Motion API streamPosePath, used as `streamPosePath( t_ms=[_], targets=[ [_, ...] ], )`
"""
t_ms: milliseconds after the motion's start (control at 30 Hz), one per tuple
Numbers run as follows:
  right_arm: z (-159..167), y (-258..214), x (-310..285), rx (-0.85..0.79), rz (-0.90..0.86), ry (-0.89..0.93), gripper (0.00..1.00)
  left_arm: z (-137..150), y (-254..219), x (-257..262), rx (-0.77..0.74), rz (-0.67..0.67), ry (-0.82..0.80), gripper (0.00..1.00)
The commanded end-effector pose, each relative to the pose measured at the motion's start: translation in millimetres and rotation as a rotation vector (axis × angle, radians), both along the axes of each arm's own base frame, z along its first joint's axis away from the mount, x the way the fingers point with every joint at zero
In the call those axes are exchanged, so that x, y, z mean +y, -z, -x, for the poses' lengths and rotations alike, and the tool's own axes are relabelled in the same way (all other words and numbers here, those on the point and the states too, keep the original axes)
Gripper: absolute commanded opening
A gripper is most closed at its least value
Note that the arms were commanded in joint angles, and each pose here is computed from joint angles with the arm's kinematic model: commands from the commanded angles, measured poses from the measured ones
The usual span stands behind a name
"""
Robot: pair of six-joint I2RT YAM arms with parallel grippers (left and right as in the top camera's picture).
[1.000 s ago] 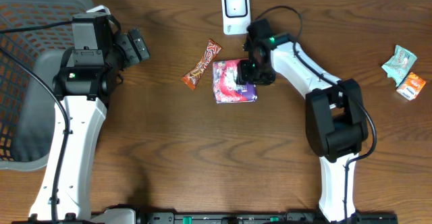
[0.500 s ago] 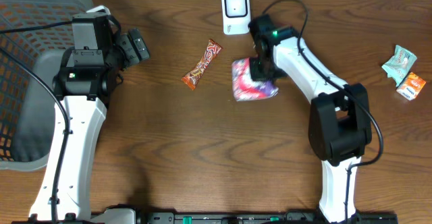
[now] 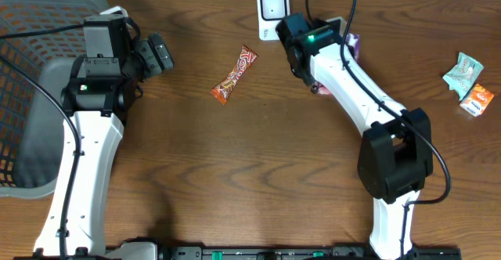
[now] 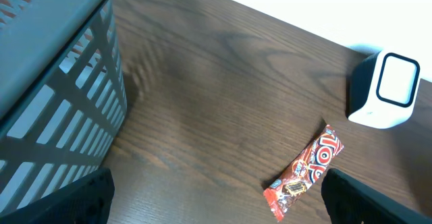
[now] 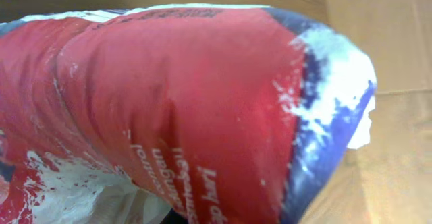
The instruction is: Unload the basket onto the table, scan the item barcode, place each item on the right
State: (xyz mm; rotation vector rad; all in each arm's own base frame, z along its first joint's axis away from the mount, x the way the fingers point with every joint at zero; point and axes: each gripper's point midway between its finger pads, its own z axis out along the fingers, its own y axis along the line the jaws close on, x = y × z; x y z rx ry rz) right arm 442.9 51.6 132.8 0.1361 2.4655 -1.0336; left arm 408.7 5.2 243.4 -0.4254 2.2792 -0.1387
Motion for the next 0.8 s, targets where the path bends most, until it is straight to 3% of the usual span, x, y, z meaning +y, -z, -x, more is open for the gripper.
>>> streamPosePath(
  t_ms=[0,333,533,767],
  targets=[
    [5,12,-18,-0.008,0.093,0.049,0.01,-2,-3,0,-0.008,0.002,-0.005,0.98],
    [20,36,45,0.065,0.03,-0.097,0.01,-2,-3,0,-0.008,0.002,-0.005,0.98],
    [39,81,96,0.162,0.03,-0.211,0.01,-2,-3,0,-0.008,0.002,-0.005,0.98],
    [60,87,157,0.145,0.049,-0.358,0.2,-2,-3,0,-0.008,0.002,-0.005,0.98]
  ],
)
